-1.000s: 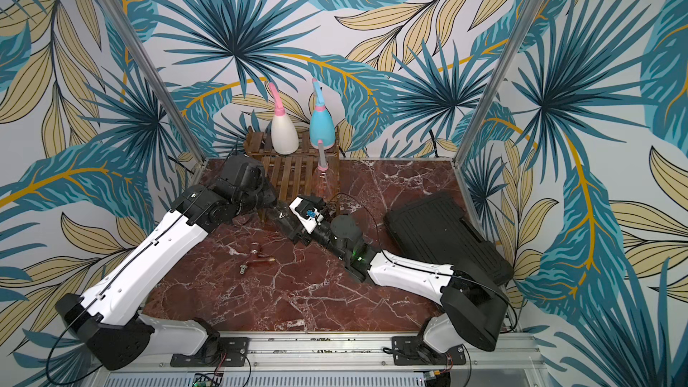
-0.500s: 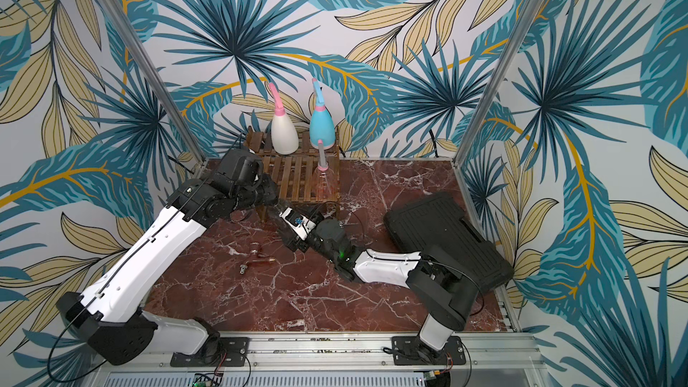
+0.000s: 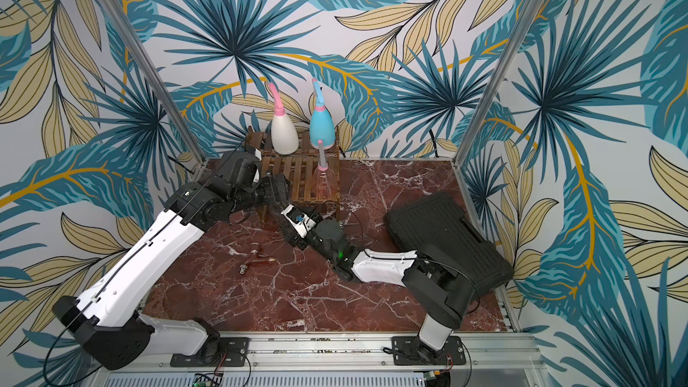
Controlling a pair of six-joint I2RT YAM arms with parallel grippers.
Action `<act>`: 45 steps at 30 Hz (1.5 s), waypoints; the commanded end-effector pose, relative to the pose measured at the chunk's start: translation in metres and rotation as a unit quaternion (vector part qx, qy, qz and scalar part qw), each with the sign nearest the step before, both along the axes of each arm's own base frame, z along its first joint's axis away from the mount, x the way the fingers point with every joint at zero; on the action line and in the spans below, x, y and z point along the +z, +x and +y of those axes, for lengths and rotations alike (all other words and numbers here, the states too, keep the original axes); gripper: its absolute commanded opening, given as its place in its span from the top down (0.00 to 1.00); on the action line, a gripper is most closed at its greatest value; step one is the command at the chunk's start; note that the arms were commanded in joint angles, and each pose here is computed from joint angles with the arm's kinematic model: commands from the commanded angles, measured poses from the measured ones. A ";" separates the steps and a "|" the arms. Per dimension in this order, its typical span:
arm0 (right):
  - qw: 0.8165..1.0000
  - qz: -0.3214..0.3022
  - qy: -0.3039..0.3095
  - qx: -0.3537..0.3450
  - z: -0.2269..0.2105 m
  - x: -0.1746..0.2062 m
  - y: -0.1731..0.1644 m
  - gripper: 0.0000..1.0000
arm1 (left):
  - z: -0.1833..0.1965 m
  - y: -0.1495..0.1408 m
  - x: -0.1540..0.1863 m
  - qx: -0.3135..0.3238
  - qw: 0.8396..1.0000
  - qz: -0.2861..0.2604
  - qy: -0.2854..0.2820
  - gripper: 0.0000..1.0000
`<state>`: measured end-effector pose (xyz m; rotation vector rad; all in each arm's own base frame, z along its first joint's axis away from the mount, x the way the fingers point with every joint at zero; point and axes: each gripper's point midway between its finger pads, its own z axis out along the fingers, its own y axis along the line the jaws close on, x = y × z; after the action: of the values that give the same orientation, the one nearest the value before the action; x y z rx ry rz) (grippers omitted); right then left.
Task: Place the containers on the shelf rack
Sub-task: 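Pick up a container from the corner of the board, then place the container on the shelf.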
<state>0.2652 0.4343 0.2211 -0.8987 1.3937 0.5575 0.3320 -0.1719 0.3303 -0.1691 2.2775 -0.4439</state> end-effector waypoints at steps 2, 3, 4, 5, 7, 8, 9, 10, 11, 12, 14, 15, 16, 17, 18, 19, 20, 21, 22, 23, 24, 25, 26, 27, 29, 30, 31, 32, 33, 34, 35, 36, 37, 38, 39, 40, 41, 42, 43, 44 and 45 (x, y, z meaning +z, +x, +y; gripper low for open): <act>0.999 0.003 0.032 -0.018 0.004 0.010 0.008 0.32 | 0.005 -0.008 0.032 -0.033 0.996 -0.087 0.009 0.00; 0.999 0.004 0.036 -0.022 0.005 0.012 0.010 0.32 | 0.005 -0.011 0.037 -0.045 0.993 -0.105 0.010 0.00; 0.999 0.003 0.040 -0.024 0.006 0.013 0.012 0.32 | 0.005 -0.014 0.044 -0.055 0.991 -0.125 0.008 0.00; 0.999 0.002 0.043 -0.026 0.008 0.016 0.014 0.32 | 0.005 -0.017 0.051 -0.066 0.987 -0.148 0.010 0.00; 0.998 0.002 0.054 -0.028 0.012 0.021 0.020 0.33 | 0.015 -0.026 0.066 -0.065 0.979 -0.190 0.016 0.00; 0.998 0.003 0.059 -0.028 0.014 0.024 0.023 0.33 | 0.021 -0.031 0.074 -0.061 0.976 -0.209 0.022 0.00; 0.998 0.004 0.059 -0.029 0.015 0.023 0.025 0.33 | 0.028 -0.036 0.081 -0.058 0.972 -0.224 0.029 0.00; 0.998 0.002 0.062 -0.027 0.017 0.025 0.027 0.33 | 0.035 -0.041 0.088 -0.053 0.969 -0.236 0.038 0.00; 0.998 -0.001 0.064 -0.027 0.019 0.026 0.029 0.33 | 0.041 -0.046 0.094 -0.051 0.967 -0.246 0.047 0.00; 0.997 -0.004 0.067 -0.026 0.020 0.029 0.030 0.33 | 0.045 -0.050 0.099 -0.051 0.965 -0.252 0.057 0.00; 0.997 -0.005 0.074 -0.023 0.022 0.034 0.034 0.33 | 0.055 -0.058 0.106 -0.051 0.961 -0.261 0.075 0.00; 0.997 -0.005 0.079 -0.022 0.024 0.037 0.037 0.33 | 0.060 -0.060 0.106 -0.051 0.960 -0.263 0.088 0.00; 0.996 -0.004 0.083 -0.021 0.025 0.039 0.040 0.33 | 0.064 -0.062 0.105 -0.050 0.958 -0.264 0.097 0.00; 0.996 -0.003 0.085 -0.019 0.027 0.040 0.044 0.33 | 0.068 -0.065 0.105 -0.053 0.955 -0.272 0.105 0.00; 0.996 -0.004 0.088 -0.019 0.029 0.042 0.047 0.33 | 0.071 -0.067 0.101 -0.056 0.953 -0.276 0.113 0.00; 0.996 -0.004 0.088 -0.018 0.031 0.042 0.050 0.33 | 0.075 -0.068 0.097 -0.054 0.951 -0.281 0.120 0.00; 0.996 -0.005 0.088 -0.018 0.034 0.043 0.053 0.33 | 0.079 -0.067 0.089 -0.049 0.951 -0.277 0.129 0.00; 0.996 -0.005 0.088 -0.018 0.036 0.043 0.057 0.33 | 0.083 -0.066 0.081 -0.044 0.951 -0.273 0.137 0.00; 0.996 -0.005 0.088 -0.019 0.038 0.044 0.061 0.33 | 0.085 -0.065 0.071 -0.042 0.950 -0.271 0.150 0.00; 0.996 -0.005 0.089 -0.019 0.040 0.044 0.064 0.33 | 0.089 -0.065 0.064 -0.037 0.948 -0.274 0.161 0.00; 0.996 -0.004 0.089 -0.021 0.042 0.042 0.068 0.33 | 0.091 -0.063 0.056 -0.033 0.945 -0.278 0.170 0.00; 0.996 -0.002 0.087 -0.022 0.043 0.039 0.072 0.33 | 0.091 -0.062 0.048 -0.033 0.942 -0.285 0.177 0.00; 0.996 -0.001 0.088 -0.022 0.045 0.039 0.076 0.33 | 0.091 -0.062 0.042 -0.035 0.939 -0.290 0.182 0.00; 0.996 -0.001 0.088 -0.023 0.047 0.039 0.080 0.33 | 0.091 -0.060 0.036 -0.035 0.937 -0.295 0.185 0.00; 0.996 -0.002 0.084 -0.023 0.052 0.035 0.086 0.33 | 0.090 -0.058 0.026 -0.037 0.932 -0.306 0.190 0.00; 0.996 -0.003 0.083 -0.022 0.054 0.034 0.089 0.33 | 0.089 -0.057 0.021 -0.039 0.931 -0.307 0.195 0.00; 0.996 -0.002 0.081 -0.022 0.056 0.033 0.092 0.33 | 0.089 -0.055 0.017 -0.041 0.929 -0.309 0.200 0.00; 0.997 -0.001 0.079 -0.021 0.058 0.031 0.095 0.33 | 0.088 -0.053 0.013 -0.042 0.928 -0.310 0.205 0.00; 0.997 0.002 0.077 -0.020 0.061 0.028 0.097 0.33 | 0.089 -0.052 0.009 -0.042 0.927 -0.309 0.208 0.00; 0.997 0.004 0.074 -0.021 0.062 0.025 0.100 0.33 | 0.089 -0.051 0.007 -0.040 0.927 -0.308 0.210 0.00; 0.997 0.006 0.071 -0.021 0.064 0.021 0.102 0.33 | 0.090 -0.050 0.003 -0.039 0.928 -0.304 0.212 0.00; 0.997 0.007 0.070 -0.022 0.065 0.021 0.104 0.33 | 0.090 -0.050 -0.001 -0.041 0.929 -0.301 0.212 0.00; 0.997 0.010 0.067 -0.021 0.067 0.017 0.105 0.33 | 0.090 -0.050 -0.003 -0.042 0.929 -0.300 0.213 0.00; 0.998 0.012 0.065 -0.021 0.068 0.015 0.107 0.33 | 0.090 -0.049 -0.005 -0.043 0.930 -0.297 0.214 0.00; 0.998 0.015 0.063 -0.021 0.069 0.012 0.108 0.33 | 0.090 -0.049 -0.006 -0.043 0.930 -0.297 0.214 0.00; 0.998 0.016 0.061 -0.021 0.069 0.010 0.110 0.33 | 0.090 -0.049 -0.008 -0.044 0.930 -0.295 0.215 0.00; 0.998 0.018 0.059 -0.020 0.070 0.008 0.112 0.33 | 0.090 -0.049 -0.009 -0.044 0.931 -0.294 0.214 0.00; 0.998 0.021 0.058 -0.021 0.070 0.006 0.114 0.33 | 0.090 -0.049 -0.010 -0.044 0.931 -0.293 0.214 0.00; 0.998 0.025 0.057 -0.018 0.072 0.004 0.115 0.33 | 0.090 -0.050 -0.011 -0.044 0.931 -0.292 0.212 0.00; 0.998 0.029 0.056 -0.019 0.072 0.001 0.117 0.33 | 0.090 -0.050 -0.013 -0.045 0.932 -0.291 0.211 0.00; 0.998 0.032 0.055 -0.017 0.073 -0.001 0.118 0.33 | 0.089 -0.050 -0.015 -0.046 0.933 -0.289 0.209 0.00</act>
<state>0.3790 0.5035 0.2244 -0.7732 1.4057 0.6075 0.2822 -0.0840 0.3135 0.2689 1.7696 -0.0245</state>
